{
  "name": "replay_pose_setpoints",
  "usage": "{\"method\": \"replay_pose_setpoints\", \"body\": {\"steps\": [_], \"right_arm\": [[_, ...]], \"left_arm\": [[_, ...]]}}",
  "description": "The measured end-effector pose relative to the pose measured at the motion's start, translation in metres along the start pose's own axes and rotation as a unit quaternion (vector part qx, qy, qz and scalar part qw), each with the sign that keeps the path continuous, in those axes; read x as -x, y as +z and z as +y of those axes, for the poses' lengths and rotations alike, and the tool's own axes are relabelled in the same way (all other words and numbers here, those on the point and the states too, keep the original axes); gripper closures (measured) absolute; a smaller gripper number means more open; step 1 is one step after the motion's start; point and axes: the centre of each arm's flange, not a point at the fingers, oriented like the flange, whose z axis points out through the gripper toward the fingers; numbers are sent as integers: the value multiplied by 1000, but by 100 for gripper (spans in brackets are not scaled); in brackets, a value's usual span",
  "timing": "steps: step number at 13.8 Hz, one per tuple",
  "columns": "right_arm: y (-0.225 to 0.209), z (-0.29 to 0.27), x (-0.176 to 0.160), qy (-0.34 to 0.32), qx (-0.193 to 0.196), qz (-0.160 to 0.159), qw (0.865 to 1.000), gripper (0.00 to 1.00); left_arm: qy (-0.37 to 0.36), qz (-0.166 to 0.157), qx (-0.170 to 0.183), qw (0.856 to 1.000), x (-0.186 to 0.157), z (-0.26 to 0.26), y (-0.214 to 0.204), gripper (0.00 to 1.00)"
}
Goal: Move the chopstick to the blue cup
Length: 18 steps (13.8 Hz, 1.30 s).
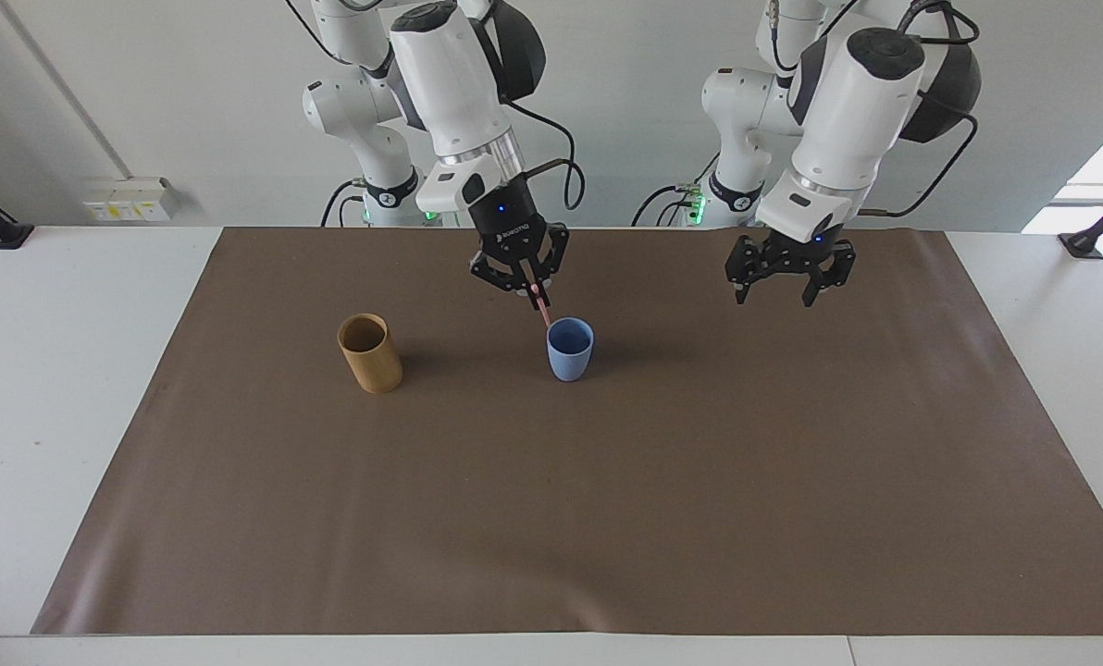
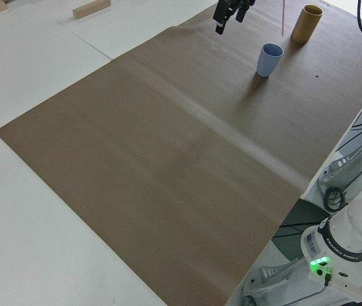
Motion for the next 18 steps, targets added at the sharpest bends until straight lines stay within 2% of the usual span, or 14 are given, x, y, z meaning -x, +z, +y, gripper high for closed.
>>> {"method": "replay_pose_setpoints", "body": {"steps": [2, 5, 8, 13, 14, 18], "right_arm": [[19, -22, 0, -4, 13, 3, 1000, 91], [23, -23, 0, -8, 19, 1, 1000, 91], [29, -22, 3, -13, 27, -7, 1000, 91], [58, -36, 30, -41, 46, -37, 997, 91], [65, -41, 38, -40, 50, -44, 997, 85], [68, -35, 39, -15, 57, -45, 997, 37]], "left_arm": [[4, -5, -4, 1000, 0, -58, -29, 0], [-12, -19, -6, 1000, 10, -113, -61, 0], [-34, -38, 10, 999, 20, -133, -78, 0], [-30, -38, 18, 999, 34, -128, -97, 0], [-28, -39, 19, 999, 36, -126, -98, 0], [-28, -42, 18, 999, 37, -126, -96, 0]]}}
